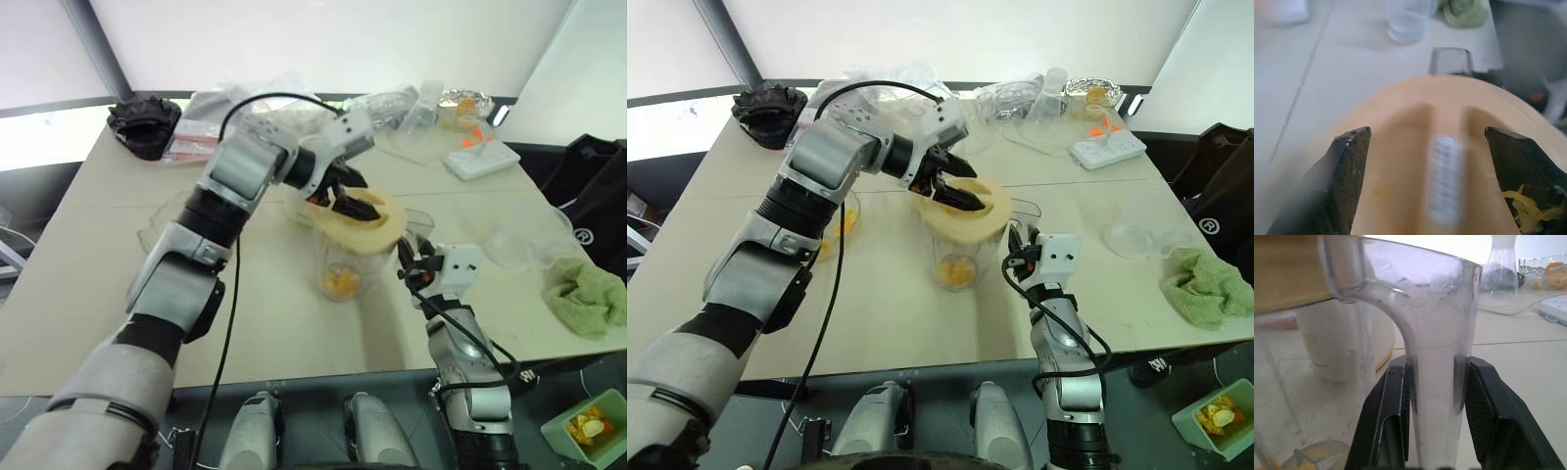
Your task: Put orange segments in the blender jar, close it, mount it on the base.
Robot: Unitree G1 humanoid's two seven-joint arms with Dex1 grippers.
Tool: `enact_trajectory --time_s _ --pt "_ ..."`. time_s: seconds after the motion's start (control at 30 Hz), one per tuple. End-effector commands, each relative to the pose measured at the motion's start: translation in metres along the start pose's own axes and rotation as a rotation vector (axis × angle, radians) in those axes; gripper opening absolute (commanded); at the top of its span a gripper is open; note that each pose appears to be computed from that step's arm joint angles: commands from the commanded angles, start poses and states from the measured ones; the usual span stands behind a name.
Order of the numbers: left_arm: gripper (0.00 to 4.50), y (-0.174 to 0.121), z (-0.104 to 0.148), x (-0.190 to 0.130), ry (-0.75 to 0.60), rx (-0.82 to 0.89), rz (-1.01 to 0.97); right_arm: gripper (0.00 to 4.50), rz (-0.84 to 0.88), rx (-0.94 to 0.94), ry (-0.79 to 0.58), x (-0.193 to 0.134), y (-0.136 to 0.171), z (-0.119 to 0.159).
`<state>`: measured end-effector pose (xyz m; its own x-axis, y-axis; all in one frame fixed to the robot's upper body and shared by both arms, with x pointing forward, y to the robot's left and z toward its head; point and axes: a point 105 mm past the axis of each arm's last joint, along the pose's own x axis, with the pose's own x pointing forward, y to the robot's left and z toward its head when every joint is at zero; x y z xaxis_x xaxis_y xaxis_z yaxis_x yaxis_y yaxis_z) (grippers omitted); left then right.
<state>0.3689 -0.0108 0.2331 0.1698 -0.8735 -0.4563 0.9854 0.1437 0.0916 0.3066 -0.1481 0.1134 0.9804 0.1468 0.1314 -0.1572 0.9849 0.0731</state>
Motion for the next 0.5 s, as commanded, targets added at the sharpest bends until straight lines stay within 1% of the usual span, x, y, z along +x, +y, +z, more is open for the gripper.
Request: enact_trajectory --time_s 0.03,0.1,0.23,0.3,0.4,0.5 --pt "3.94 0.009 0.042 -0.015 -0.187 0.010 0.058 1.07 0.069 0.003 -0.158 0.001 0.015 0.039" --pt "3.94 0.013 0.062 -0.023 -0.297 -0.002 0.084 1.07 0.072 0.003 -0.158 0.001 0.015 0.039" --pt "3.94 0.014 0.079 -0.035 -0.414 -0.053 0.085 1.07 0.071 0.002 -0.160 0.000 0.014 0.040" --pt "3.94 0.015 0.077 -0.049 -0.468 -0.057 0.092 1.07 0.061 0.003 -0.173 0.001 0.011 0.044" --pt "3.94 0.019 0.052 -0.067 -0.451 -0.042 0.143 1.07 0.045 -0.013 -0.199 0.003 0.007 0.053" --pt "3.94 0.022 0.019 -0.084 -0.407 -0.019 0.255 1.07 0.009 -0.003 -0.234 0.005 -0.002 0.069"
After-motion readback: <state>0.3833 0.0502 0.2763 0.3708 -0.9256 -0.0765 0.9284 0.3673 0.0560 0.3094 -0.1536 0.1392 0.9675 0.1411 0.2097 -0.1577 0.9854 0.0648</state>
